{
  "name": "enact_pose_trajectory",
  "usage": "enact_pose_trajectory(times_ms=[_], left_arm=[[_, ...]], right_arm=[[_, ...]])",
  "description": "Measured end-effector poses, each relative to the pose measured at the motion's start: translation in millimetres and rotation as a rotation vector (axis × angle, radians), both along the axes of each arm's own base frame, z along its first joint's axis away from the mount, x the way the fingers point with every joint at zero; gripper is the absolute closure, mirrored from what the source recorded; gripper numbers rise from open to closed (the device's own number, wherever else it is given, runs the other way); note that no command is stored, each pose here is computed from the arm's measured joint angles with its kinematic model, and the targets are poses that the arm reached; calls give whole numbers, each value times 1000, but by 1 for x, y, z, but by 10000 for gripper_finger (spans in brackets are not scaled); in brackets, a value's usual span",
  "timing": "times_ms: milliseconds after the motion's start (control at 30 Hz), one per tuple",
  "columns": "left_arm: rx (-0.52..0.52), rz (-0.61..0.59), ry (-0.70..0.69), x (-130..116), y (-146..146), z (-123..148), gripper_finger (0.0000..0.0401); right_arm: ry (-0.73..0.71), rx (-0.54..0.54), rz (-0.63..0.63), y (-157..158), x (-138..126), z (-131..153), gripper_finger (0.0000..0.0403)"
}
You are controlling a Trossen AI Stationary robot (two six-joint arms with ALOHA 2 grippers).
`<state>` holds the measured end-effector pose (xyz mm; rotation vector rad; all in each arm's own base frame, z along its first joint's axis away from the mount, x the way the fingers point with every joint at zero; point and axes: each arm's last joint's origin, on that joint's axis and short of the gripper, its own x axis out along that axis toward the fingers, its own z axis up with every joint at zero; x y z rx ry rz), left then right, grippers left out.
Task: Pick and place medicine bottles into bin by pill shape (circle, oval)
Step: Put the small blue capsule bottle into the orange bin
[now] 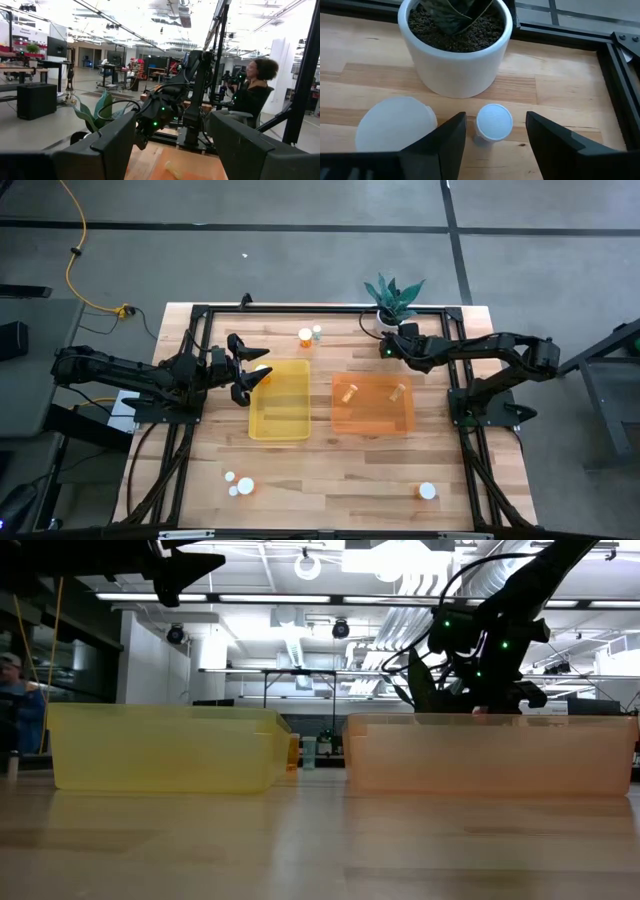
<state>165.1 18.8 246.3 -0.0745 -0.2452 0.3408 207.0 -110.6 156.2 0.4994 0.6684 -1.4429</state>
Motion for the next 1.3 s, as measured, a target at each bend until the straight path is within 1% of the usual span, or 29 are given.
enact_pose_trajectory(times_ms=[267,400,533,600,700,767,833,933,1033,1133,1233,1300], left_arm=[[1,-3,0,0,0,0,160],[2,-8,0,0,0,0,160],[2,-9,0,0,0,0,160],[2,-11,0,0,0,0,160],[2,-11,0,0,0,0,160],[2,-11,0,0,0,0,160],[2,-11,0,0,0,0,160],[2,-11,0,0,0,0,160],[2,-11,0,0,0,0,160],[2,-11,0,0,0,0,160],[2,-11,0,0,0,0,160],[2,-11,0,0,0,0,160]], right_arm=[[-16,0,-37,-5,-3,0,251],[-30,-3,-42,-5,-2,0,263],[-27,-4,-45,-6,-1,-2,265],[-31,-12,-67,-7,1,-6,265],[7,34,-79,-9,1,-20,265],[7,32,-90,-12,3,-23,265],[36,37,-92,-14,1,-26,265],[43,30,-90,-15,1,-26,265],[81,12,-57,-15,-1,-21,265],[116,10,-81,-11,-9,-14,265],[148,52,-80,-6,-18,-7,265],[178,99,-48,-2,-24,-2,265]])
